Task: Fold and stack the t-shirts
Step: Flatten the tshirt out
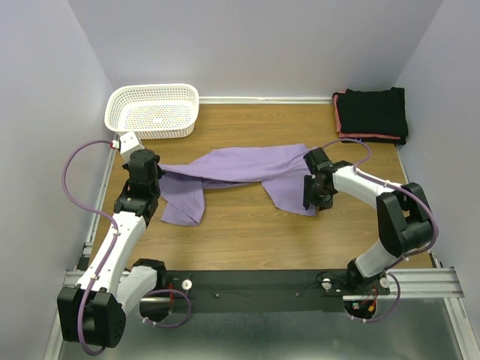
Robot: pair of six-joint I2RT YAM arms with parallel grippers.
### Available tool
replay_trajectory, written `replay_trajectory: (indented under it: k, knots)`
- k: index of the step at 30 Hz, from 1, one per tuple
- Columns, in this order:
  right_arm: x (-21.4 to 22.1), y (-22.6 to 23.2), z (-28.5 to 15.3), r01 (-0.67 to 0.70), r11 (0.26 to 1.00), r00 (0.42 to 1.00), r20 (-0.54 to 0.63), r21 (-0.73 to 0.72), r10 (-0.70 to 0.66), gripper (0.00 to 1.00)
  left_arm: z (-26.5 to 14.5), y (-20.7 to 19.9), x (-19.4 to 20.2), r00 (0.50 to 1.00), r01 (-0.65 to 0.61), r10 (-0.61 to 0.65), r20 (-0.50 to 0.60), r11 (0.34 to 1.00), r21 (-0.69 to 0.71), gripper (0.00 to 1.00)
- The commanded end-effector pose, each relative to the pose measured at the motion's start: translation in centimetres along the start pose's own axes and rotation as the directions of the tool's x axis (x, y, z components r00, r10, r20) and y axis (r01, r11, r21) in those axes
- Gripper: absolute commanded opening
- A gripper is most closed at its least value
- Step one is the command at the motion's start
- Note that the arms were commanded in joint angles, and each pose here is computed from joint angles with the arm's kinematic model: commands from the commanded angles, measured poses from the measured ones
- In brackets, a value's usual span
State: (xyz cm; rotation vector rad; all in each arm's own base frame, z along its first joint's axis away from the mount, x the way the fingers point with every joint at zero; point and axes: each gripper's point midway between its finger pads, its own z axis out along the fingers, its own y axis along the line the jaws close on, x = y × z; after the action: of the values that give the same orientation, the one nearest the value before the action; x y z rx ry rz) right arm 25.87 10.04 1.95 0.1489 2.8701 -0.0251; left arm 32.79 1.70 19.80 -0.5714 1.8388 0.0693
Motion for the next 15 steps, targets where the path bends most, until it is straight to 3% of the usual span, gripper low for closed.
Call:
replay_trajectory:
  k: [1, 5, 8, 11, 14, 15]
  knots:
    - [1.5, -0.5, 1.6, -0.003, 0.999, 0.999, -0.04, 0.044, 0.004, 0.56, -0.3, -0.2, -1.0, 0.999, 0.005, -0.006, 0.035, 1.0, 0.01, 0.0]
    - [2.7, -0.3, 2.5, -0.002, 1.0, 0.997, -0.072, 0.031, 0.004, 0.54, -0.3, -0.1, -1.0, 0.999, 0.006, -0.006, 0.036, 1.0, 0.007, 0.0]
    - [3.7, -0.6, 3.0, 0.002, 0.999, 0.995, -0.097, 0.04, 0.002, 0.45, -0.2, -0.2, -1.0, 0.999, 0.005, -0.005, 0.034, 1.0, 0.008, 0.0]
    - [4.4, -1.0, 3.2, 0.005, 0.999, 0.994, -0.107, 0.049, 0.001, 0.33, -0.2, -0.2, -0.9, 0.999, 0.004, -0.004, 0.033, 1.0, 0.008, 0.0]
    - [4.7, -1.5, 3.3, 0.011, 0.998, 0.995, -0.103, 0.069, -0.004, 0.15, -0.2, -0.1, -0.9, 0.999, 0.003, -0.004, 0.032, 1.0, 0.006, 0.0]
    - [4.7, -1.6, 3.2, 0.01, 0.997, 0.995, -0.098, 0.071, -0.003, 0.04, -0.2, -0.2, -1.0, 0.999, 0.005, -0.005, 0.035, 1.0, 0.007, 0.0]
